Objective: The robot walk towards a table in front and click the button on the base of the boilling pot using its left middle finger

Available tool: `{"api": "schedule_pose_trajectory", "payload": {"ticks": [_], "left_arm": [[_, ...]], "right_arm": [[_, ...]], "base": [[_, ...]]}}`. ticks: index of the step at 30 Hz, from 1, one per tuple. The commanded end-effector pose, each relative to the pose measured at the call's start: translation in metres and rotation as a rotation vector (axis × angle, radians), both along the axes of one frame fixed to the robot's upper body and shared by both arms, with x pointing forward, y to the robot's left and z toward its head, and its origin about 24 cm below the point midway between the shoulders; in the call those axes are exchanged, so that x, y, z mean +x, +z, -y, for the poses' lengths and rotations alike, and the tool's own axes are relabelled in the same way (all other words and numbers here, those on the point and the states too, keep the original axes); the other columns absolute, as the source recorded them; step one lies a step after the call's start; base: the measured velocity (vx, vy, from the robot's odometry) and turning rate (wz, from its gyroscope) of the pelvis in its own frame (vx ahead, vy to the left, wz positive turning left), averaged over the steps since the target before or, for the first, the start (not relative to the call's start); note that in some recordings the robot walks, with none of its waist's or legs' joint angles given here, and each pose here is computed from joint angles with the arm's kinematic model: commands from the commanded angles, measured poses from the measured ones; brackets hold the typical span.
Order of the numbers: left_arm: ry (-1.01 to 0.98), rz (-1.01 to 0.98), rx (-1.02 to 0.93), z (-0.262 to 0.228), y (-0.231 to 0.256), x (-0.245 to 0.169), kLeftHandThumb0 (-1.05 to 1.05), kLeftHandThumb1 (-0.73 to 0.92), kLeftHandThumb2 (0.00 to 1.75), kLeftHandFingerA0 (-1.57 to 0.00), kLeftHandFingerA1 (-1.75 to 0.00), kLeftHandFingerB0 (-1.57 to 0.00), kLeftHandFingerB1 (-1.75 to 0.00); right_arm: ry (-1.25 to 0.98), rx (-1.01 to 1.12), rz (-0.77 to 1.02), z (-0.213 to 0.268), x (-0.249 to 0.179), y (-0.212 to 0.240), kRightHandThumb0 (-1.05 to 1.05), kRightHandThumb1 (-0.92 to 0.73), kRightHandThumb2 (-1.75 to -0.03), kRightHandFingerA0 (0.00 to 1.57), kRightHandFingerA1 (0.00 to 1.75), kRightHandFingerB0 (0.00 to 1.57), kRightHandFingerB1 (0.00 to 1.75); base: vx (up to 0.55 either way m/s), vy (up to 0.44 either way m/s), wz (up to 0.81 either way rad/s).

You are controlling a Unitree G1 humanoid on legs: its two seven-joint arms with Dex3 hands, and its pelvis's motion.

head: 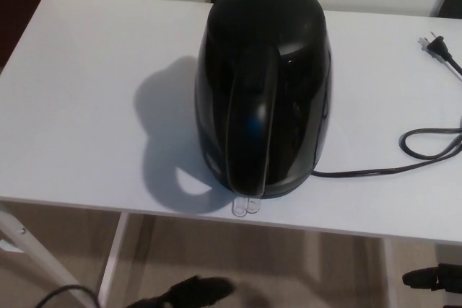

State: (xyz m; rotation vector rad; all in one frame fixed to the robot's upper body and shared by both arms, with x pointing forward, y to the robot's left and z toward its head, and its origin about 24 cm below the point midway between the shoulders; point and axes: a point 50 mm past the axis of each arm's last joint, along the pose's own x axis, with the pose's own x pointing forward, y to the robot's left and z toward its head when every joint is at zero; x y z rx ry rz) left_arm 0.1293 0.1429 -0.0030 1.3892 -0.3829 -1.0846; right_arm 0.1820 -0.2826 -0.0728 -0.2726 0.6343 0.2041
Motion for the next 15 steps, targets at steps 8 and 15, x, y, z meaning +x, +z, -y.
{"api": "schedule_pose_trajectory", "payload": {"ticks": [8, 15], "left_arm": [[0.584, -0.241, 0.099, -0.068, -0.072, 0.033, -0.14, 0.48, 0.68, -0.06, -0.28, -0.04, -0.15], [1.083, -0.638, -0.375, -0.092, -0.089, 0.037, -0.11, 0.51, 0.55, -0.11, -0.32, -0.03, -0.21]], "right_arm": [[-0.002, -0.032, -0.02, 0.003, -0.003, -0.001, -0.41, -0.32, -0.51, 0.95, 0.51, 0.71, 0.46], [-0.022, -0.008, -0.013, 0.001, -0.002, -0.003, -0.35, -0.29, -0.5, 0.97, 0.51, 0.72, 0.47]], "base": [[0.0, 0.0, 0.0], [0.0, 0.0, 0.0]]}}
